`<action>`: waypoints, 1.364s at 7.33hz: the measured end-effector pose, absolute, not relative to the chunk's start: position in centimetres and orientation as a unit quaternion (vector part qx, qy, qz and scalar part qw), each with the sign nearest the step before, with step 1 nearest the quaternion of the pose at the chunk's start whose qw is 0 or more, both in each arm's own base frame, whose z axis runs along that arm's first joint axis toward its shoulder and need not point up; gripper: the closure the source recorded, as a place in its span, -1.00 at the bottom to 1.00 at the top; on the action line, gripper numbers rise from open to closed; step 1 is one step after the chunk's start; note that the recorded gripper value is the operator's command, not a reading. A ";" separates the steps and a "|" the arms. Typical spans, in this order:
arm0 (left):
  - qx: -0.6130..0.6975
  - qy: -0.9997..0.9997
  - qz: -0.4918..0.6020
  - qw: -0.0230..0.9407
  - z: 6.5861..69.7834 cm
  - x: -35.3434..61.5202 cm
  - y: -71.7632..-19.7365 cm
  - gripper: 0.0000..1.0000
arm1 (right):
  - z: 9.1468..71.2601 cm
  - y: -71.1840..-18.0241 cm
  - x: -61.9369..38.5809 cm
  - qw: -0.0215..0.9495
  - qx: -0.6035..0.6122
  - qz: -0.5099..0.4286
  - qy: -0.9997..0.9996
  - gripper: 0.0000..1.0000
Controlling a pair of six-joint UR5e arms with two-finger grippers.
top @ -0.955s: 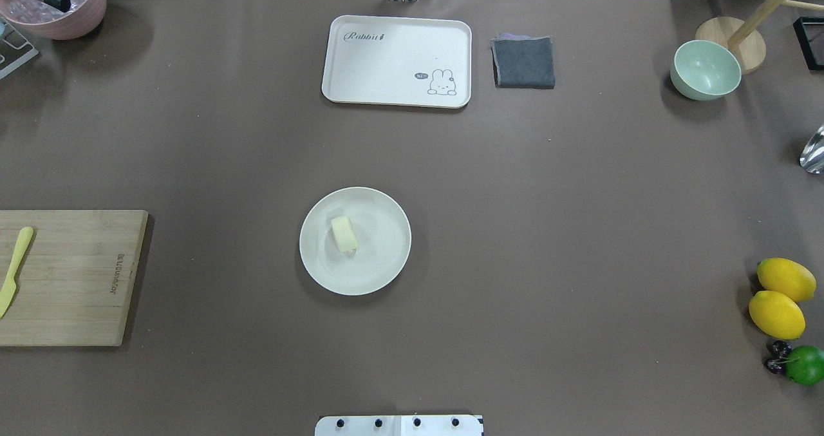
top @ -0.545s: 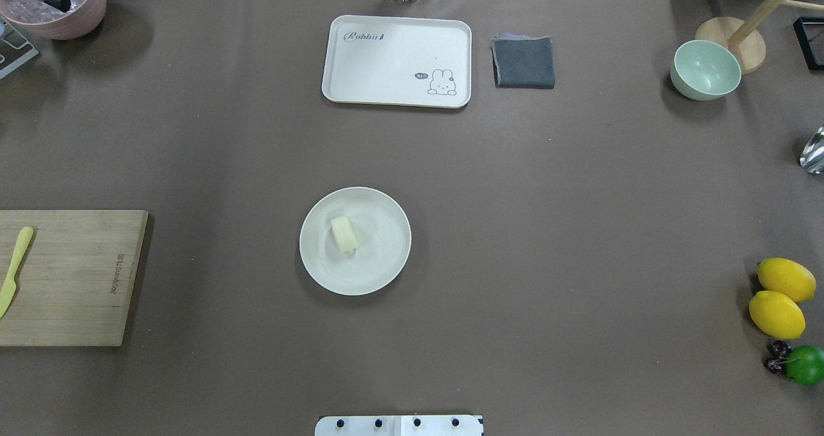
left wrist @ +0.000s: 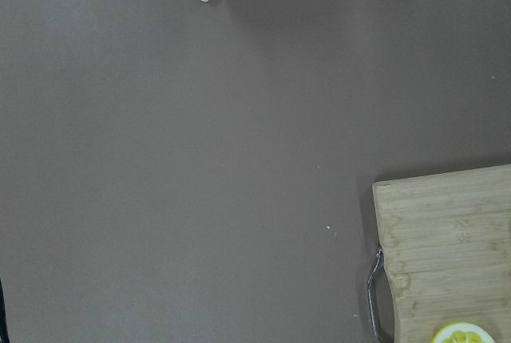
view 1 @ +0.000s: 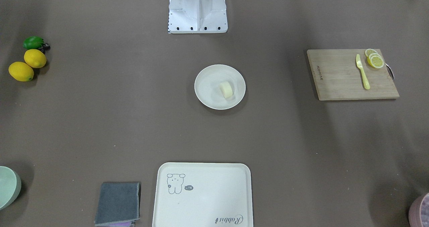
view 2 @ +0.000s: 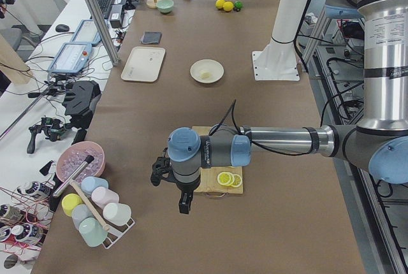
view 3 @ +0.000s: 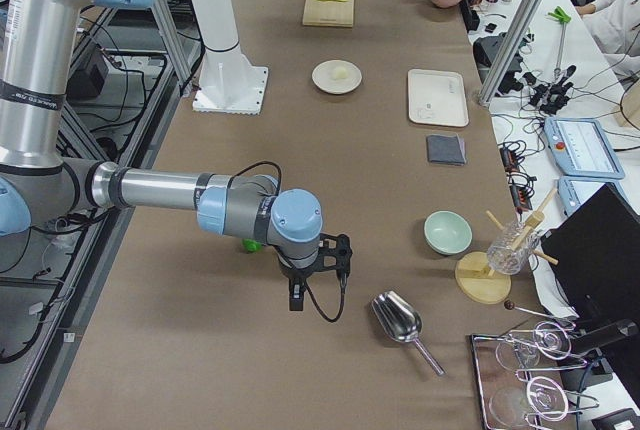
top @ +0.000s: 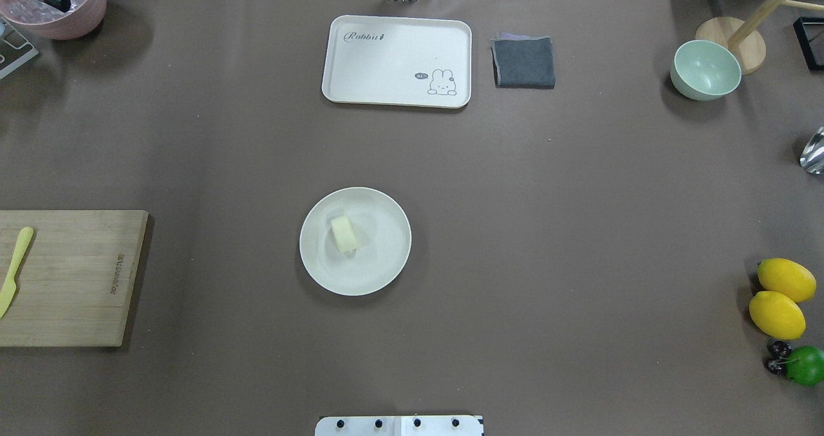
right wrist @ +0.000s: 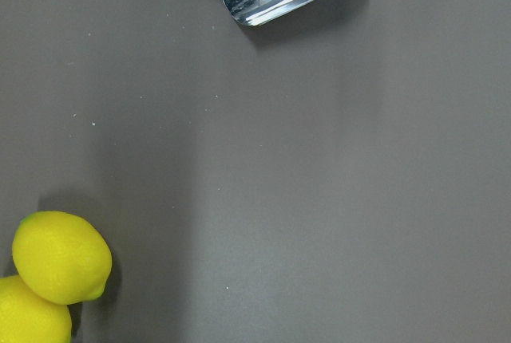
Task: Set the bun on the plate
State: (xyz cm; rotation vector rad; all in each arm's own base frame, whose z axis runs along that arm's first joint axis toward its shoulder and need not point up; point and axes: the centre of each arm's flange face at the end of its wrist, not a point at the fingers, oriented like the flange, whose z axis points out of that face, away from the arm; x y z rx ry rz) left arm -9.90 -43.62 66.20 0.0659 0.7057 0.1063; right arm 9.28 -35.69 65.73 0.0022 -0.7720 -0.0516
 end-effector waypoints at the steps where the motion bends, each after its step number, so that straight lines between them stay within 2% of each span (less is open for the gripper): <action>1: 0.034 0.343 0.051 0.937 66.0 -9.9 -43.6 -0.95 | 65.7 -35.7 9.3 0.926 0.007 -0.026 -0.376 -1.00; 10: 0.039 0.342 0.052 0.938 65.6 -9.9 -43.2 -0.95 | 66.1 -35.3 9.4 0.926 0.004 -0.026 -0.376 -1.00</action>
